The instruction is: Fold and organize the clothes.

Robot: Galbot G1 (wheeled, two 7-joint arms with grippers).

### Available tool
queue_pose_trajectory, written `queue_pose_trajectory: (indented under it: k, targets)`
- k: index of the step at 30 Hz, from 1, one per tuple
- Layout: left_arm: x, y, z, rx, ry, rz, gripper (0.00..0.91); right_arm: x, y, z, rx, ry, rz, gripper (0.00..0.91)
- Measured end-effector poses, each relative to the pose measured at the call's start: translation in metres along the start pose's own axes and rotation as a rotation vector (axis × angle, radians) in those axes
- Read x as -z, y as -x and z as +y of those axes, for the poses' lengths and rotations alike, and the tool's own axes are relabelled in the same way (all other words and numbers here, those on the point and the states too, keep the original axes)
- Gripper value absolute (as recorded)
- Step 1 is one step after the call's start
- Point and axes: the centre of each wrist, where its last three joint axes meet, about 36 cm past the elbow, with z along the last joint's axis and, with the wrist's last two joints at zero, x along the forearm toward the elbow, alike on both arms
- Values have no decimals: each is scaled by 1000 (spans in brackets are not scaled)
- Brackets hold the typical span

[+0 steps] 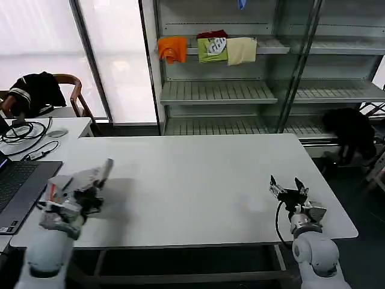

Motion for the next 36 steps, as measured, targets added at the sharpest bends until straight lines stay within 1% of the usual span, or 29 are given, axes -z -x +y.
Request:
queue_pose_trajectory:
  k: [3,10,11,12,13,16,20,22,25,27,30,33,36]
  targets:
    - [8,14,-40,-50,-72,-25,30,1,-3,-3,-7,-3,-1,907]
    - [36,44,-120,-171,-198,-82,30,6,-9,-6,-14,-9,-2,907]
    - [41,47,-130,-186,-208,-87,141,7,-9,-6,-13,-10,-2,907]
    - [45,51,-140,-200,-219,-91,343,7,-10,-6,-10,-11,-3,907]
    - [49,56,-151,-215,-229,-97,907,8,-11,-6,-8,-11,-4,907]
    - [63,68,-182,-251,-257,-102,907,12,-12,-2,6,-15,-10,907]
    - [79,75,-213,-299,-289,-99,907,15,-12,4,34,-9,-9,907]
    - [86,74,-223,-317,-306,-97,907,15,-11,9,58,1,1,907]
    - [95,70,-228,-332,-323,-99,907,15,-9,19,98,26,16,907]
    - [101,66,-226,-336,-328,-110,907,13,-6,27,122,51,33,907]
    - [109,57,-215,-334,-335,-134,907,10,-1,44,173,106,66,907]
    - [112,47,-193,-313,-339,-162,907,7,5,64,226,159,96,907]
    - [108,40,-166,-267,-342,-171,907,3,10,86,278,208,128,907]
